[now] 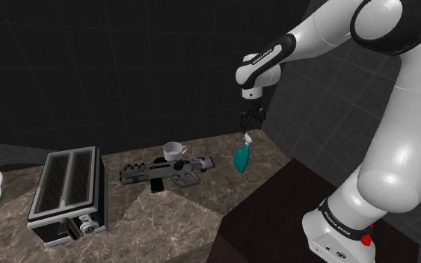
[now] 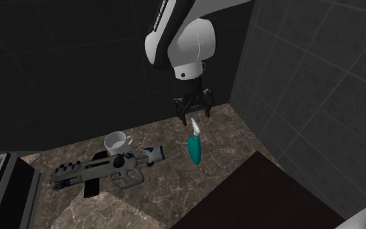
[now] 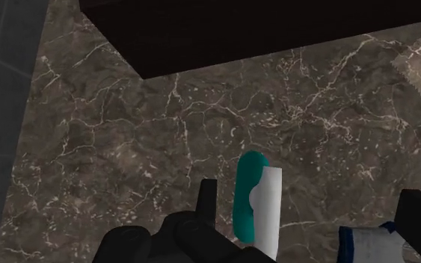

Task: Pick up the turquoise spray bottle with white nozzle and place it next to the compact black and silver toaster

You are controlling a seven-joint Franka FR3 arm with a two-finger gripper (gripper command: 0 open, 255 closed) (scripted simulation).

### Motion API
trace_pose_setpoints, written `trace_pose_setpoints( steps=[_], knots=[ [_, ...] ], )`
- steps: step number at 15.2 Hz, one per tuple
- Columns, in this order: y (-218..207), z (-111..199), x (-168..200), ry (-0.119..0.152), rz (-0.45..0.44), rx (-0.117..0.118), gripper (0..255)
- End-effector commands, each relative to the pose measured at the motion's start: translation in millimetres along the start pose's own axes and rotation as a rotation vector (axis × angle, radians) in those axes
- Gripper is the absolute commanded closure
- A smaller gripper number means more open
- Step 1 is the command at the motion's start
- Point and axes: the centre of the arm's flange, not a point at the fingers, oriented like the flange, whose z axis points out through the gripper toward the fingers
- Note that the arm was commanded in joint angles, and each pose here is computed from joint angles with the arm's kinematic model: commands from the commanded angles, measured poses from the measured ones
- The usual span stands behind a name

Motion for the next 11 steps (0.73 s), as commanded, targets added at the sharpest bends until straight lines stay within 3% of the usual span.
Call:
trace_pose_setpoints(
  steps=[1,10,11],
  knots=[
    [2,18,25,-0.021,0.009,0.007,0],
    [15,110,116,-0.115,0.049,0.04,0],
    [15,111,117,-0.117,0.05,0.04,0]
  ],
)
